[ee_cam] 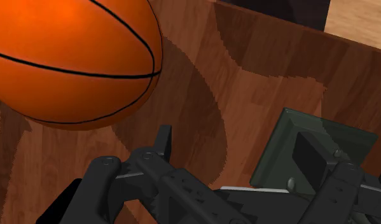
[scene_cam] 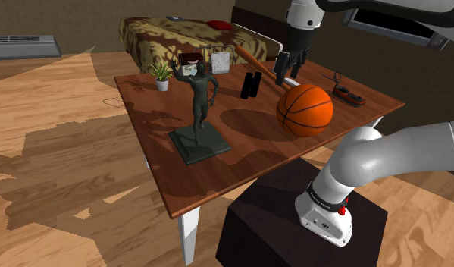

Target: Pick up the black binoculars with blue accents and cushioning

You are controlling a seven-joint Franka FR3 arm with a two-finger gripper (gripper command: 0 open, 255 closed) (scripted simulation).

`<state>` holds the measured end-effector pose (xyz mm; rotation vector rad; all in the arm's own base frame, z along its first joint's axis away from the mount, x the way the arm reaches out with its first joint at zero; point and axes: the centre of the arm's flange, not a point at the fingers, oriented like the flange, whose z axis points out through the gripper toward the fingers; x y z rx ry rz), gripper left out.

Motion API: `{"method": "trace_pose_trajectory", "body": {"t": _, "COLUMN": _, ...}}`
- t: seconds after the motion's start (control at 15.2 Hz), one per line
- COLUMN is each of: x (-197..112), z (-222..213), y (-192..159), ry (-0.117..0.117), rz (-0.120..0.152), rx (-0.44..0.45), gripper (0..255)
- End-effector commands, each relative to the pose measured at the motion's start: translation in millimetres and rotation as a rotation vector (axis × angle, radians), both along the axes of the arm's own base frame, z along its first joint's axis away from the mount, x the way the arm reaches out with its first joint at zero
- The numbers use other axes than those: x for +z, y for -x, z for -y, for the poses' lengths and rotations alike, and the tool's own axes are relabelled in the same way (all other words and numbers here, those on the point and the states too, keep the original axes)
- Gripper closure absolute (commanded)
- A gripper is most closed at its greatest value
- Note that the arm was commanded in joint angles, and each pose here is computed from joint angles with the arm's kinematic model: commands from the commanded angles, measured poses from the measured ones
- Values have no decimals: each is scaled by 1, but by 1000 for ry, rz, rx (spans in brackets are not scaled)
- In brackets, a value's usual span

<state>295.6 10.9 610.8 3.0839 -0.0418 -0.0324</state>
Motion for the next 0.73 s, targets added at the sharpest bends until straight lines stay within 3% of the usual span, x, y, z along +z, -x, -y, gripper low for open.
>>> {"method": "trace_pose_trajectory", "body": {"t": 0.0, "x": 0, "z": 0, "y": 0, "ry": 0, "rz": 0, "rx": 0, "gripper": 0}}
{"method": "trace_pose_trajectory", "body": {"t": 0.66, "x": -41, "z": 91, "y": -83, "ry": 16, "rz": -14, "rx": 154, "gripper": 0}}
